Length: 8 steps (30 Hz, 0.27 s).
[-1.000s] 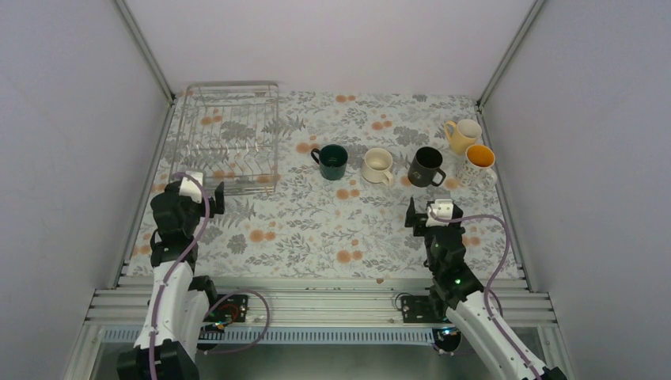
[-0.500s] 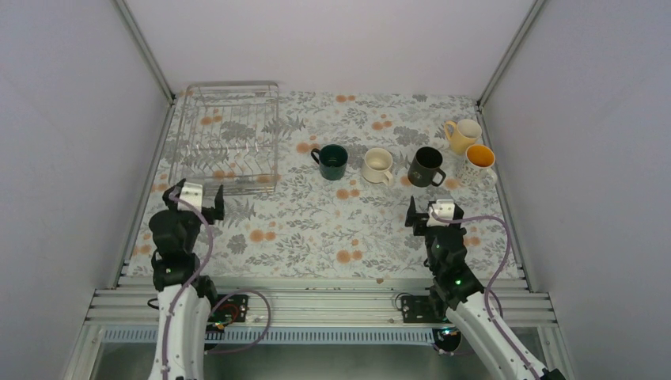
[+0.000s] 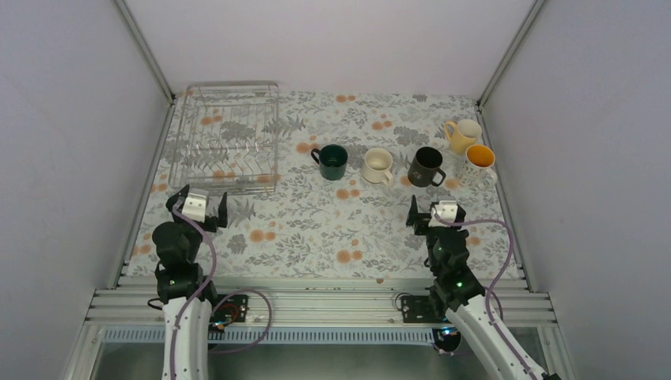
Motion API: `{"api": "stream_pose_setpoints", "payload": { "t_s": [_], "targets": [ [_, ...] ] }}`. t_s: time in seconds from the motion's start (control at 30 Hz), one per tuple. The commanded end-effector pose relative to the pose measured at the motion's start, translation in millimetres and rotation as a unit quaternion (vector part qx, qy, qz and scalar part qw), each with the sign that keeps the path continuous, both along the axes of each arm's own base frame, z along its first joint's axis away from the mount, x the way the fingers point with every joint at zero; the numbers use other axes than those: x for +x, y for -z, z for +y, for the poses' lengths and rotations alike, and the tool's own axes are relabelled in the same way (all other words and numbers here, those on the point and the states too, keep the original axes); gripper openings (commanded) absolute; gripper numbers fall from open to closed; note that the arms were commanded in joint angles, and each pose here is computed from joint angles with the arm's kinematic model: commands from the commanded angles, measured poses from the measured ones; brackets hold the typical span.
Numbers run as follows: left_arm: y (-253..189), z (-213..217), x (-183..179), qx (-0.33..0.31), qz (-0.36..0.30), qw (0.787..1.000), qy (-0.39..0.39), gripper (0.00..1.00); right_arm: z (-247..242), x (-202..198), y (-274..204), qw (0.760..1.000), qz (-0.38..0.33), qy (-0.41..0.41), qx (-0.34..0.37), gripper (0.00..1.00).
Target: Unload the cups from the dish rack
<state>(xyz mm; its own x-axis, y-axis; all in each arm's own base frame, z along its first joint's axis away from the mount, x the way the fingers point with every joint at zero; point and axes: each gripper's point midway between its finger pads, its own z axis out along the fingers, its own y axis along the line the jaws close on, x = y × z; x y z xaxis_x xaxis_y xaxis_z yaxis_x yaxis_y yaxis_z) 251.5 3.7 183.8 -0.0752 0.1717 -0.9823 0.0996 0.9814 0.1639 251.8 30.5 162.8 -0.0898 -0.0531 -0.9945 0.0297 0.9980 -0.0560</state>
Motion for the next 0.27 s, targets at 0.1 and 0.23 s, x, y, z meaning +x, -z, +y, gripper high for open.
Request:
{"api": "stream_pose_setpoints", "payload": {
  "t_s": [0.1, 0.23],
  "targets": [
    [-2.3, -2.9, -4.1, 0.006, -0.02, 1.0, 0.007, 1.0, -2.3, -0.8, 3.4, 1.0, -0.005, 0.007, 0.013, 1.0],
    [-1.0, -6.4, -3.5, 0.007, -0.016, 1.0, 0.019, 1.0, -2.1, -0.8, 3.4, 1.0, -0.005, 0.006, 0.013, 1.0]
  ]
}}
